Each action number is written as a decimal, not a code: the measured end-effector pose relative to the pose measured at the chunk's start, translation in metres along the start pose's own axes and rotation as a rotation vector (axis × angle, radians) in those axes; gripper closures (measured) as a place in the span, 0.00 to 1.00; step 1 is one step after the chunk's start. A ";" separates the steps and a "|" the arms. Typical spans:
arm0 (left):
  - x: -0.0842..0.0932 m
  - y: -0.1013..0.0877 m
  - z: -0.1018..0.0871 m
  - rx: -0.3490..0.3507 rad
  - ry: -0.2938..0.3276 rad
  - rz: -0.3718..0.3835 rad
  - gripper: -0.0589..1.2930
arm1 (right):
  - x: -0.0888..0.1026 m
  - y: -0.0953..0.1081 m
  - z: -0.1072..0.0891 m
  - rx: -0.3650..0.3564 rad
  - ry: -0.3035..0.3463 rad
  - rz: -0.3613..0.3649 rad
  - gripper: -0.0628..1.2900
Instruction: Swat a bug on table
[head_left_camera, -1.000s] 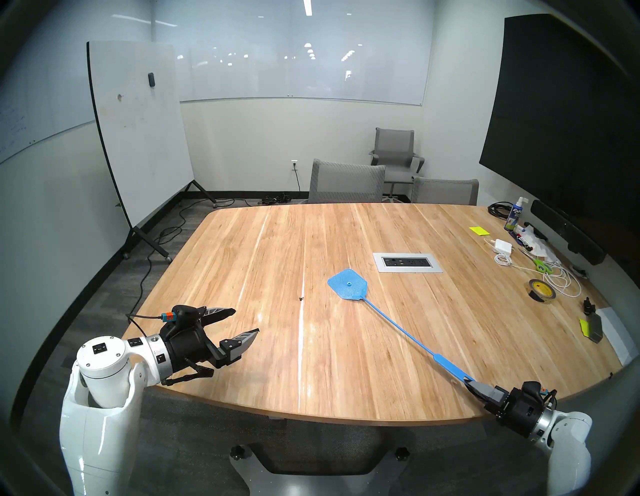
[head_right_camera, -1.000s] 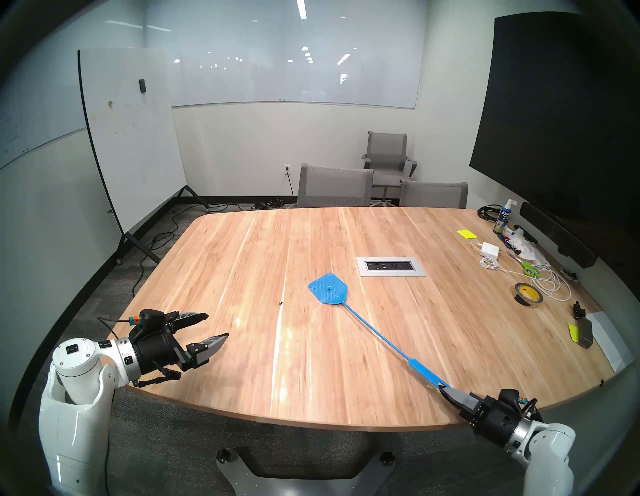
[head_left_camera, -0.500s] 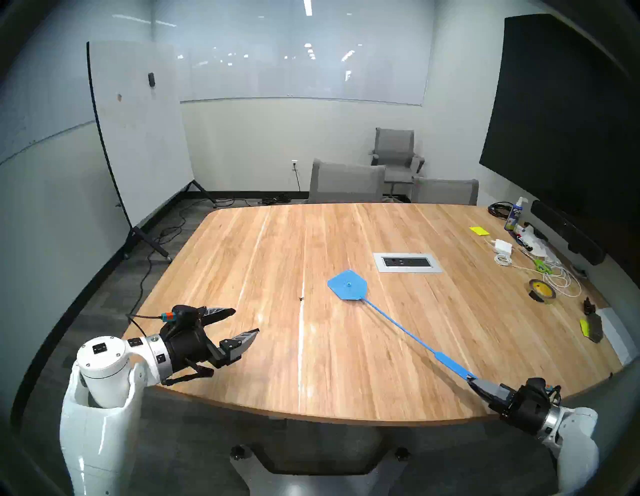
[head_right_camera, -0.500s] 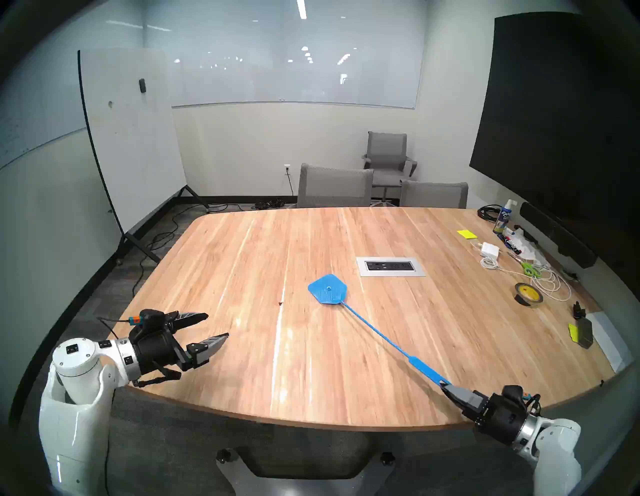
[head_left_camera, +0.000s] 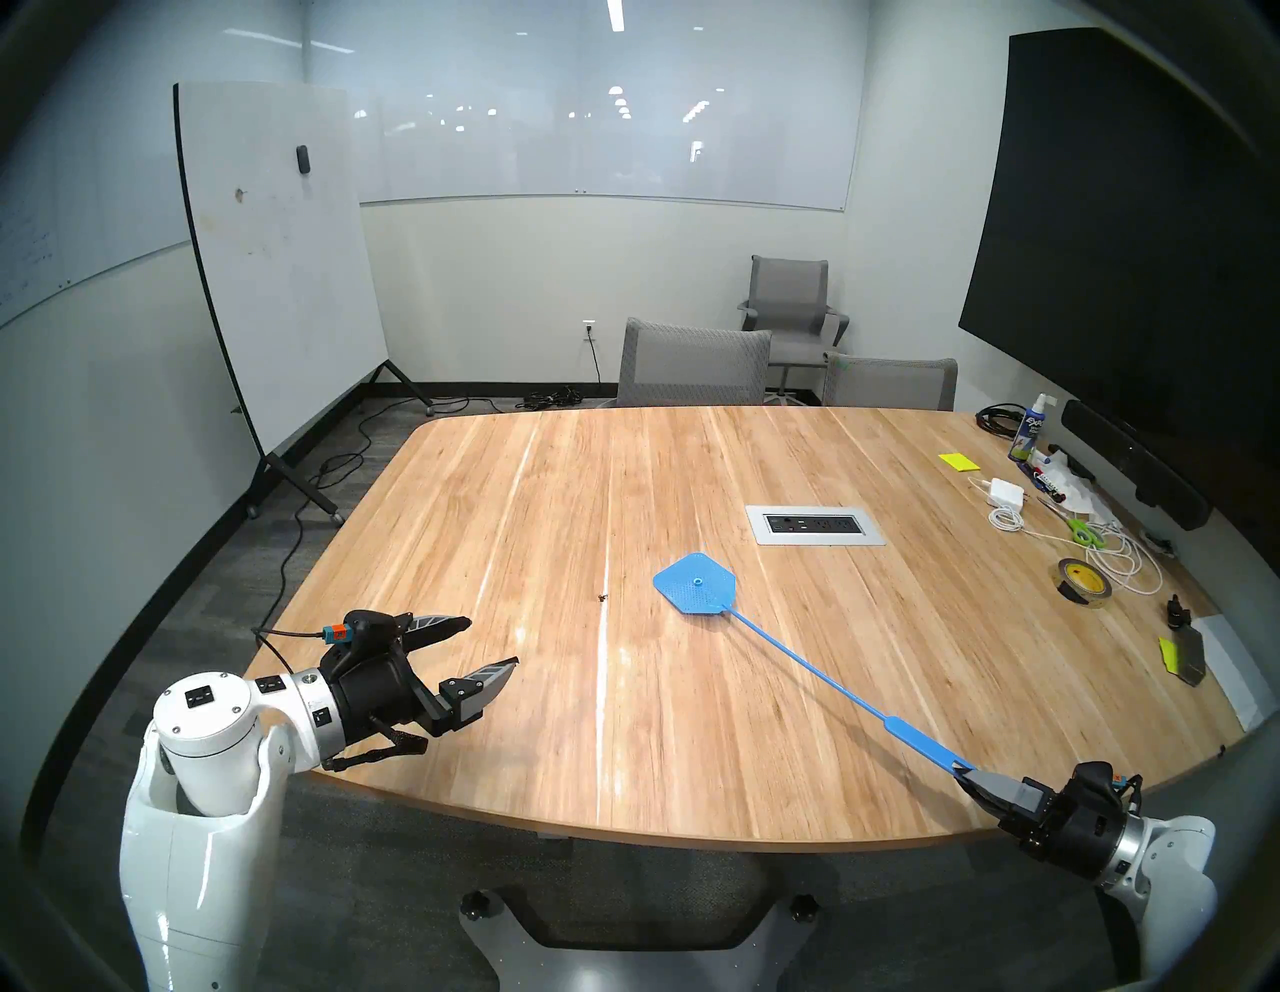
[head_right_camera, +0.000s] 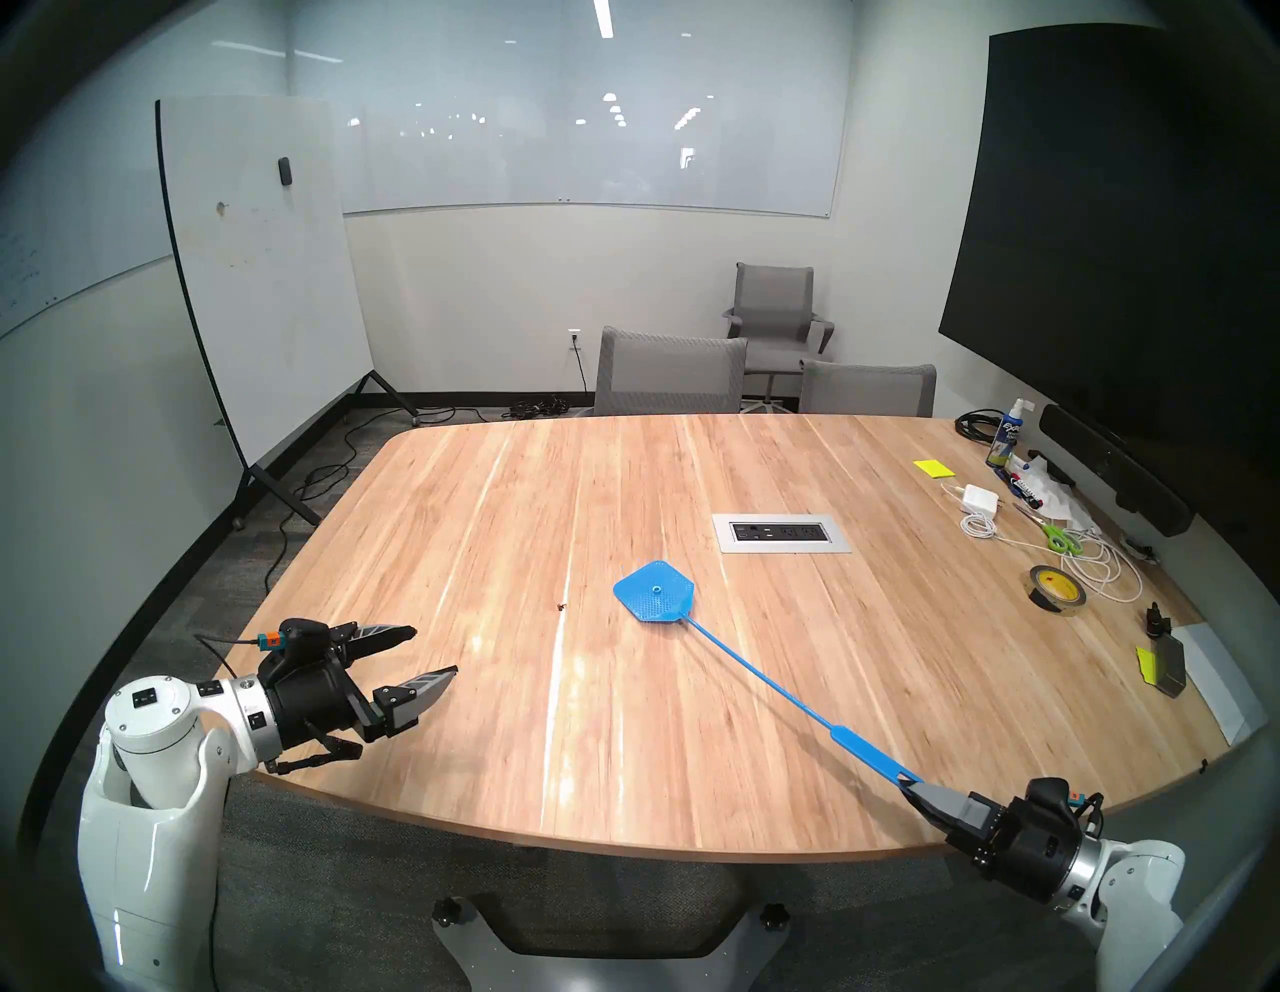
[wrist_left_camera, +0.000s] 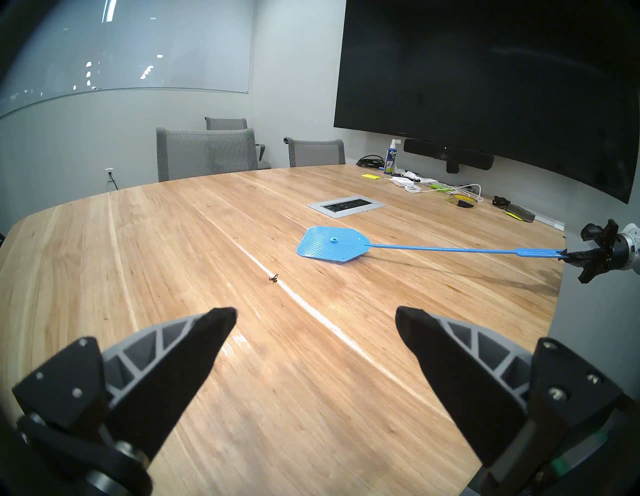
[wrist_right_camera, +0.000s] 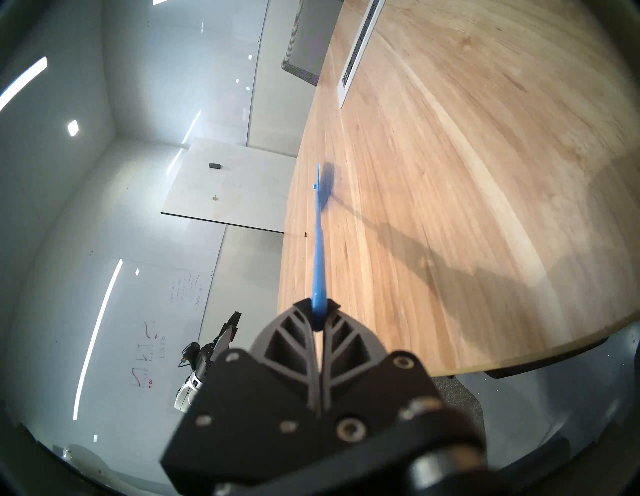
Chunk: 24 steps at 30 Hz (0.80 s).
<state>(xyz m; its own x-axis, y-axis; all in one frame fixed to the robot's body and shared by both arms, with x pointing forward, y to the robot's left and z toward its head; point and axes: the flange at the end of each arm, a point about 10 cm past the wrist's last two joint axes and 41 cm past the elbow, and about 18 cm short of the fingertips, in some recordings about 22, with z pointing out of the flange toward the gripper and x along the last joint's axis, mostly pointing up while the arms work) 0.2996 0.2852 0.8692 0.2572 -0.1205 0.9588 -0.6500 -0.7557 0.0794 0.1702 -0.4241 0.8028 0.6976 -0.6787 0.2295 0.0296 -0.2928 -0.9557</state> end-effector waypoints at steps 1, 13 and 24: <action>0.000 0.000 0.000 0.000 0.000 0.000 0.03 | 0.000 -0.001 0.000 0.000 -0.001 0.001 0.97; 0.000 0.000 0.000 0.000 0.000 0.000 0.03 | -0.011 -0.009 -0.008 -0.008 -0.030 0.010 0.97; 0.000 0.000 0.000 0.000 0.000 0.000 0.03 | -0.022 -0.016 -0.007 0.014 -0.037 -0.008 0.97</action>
<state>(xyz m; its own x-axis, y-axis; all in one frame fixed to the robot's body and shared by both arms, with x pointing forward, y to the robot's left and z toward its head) 0.2996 0.2851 0.8692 0.2571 -0.1208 0.9588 -0.6502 -0.7557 0.0791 0.1497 -0.4093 0.8147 0.7233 -0.6508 0.2308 0.0452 -0.2889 -0.9563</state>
